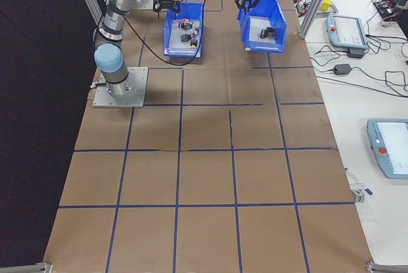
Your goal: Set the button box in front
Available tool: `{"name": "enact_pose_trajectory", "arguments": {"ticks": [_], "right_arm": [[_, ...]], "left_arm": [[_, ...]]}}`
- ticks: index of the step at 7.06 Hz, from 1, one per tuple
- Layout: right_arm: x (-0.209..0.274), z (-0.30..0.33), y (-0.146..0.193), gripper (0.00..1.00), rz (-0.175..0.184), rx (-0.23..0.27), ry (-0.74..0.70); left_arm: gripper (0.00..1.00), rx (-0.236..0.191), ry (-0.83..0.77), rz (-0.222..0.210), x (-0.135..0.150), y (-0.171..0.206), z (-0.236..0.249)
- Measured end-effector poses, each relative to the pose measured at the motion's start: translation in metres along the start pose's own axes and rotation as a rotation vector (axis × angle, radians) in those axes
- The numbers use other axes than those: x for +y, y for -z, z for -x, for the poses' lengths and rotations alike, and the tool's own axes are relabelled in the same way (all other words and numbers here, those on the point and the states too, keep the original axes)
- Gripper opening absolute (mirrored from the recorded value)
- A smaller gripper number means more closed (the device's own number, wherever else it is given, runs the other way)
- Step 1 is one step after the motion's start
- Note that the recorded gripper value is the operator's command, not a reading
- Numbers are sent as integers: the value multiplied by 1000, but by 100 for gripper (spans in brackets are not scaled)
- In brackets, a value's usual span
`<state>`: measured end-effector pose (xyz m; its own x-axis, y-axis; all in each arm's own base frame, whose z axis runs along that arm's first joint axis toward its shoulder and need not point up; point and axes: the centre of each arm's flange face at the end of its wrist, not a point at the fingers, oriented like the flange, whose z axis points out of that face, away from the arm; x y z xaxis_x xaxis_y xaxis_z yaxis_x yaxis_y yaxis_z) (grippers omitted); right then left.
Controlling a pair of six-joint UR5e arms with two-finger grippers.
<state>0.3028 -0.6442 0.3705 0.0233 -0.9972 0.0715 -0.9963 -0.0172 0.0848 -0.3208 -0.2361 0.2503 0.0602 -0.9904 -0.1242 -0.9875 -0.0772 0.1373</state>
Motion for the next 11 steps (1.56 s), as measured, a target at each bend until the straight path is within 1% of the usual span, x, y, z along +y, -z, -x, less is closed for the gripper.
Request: {"name": "enact_pose_trajectory", "arguments": {"ticks": [1, 2, 3, 4, 5, 7, 8, 9, 11], "right_arm": [[43, 3, 5, 8, 4, -17, 2], [88, 11, 6, 8, 6, -34, 12], [134, 25, 7, 8, 5, -49, 16], [170, 46, 9, 8, 3, -60, 12], [197, 70, 9, 8, 2, -63, 11], [223, 110, 0, 8, 3, -47, 8], [226, 124, -9, 8, 5, -31, 4], [225, 134, -19, 8, 7, -15, 1], [224, 143, -28, 8, 9, -2, 0]], "left_arm": [[35, 0, -5, -8, 1, -3, -1], [14, 1, -9, -10, 1, -4, -1], [0, 2, -10, -11, 1, -4, -2], [0, 4, -7, -14, 1, -4, -2], [0, 20, -8, -25, 0, -2, -3], [0, 120, -25, -84, 0, 20, -15], [0, 154, -41, -93, 0, 33, -23], [0, 177, -48, -92, -3, 46, -37], [0, 211, -6, -71, -25, 76, -87]]}}
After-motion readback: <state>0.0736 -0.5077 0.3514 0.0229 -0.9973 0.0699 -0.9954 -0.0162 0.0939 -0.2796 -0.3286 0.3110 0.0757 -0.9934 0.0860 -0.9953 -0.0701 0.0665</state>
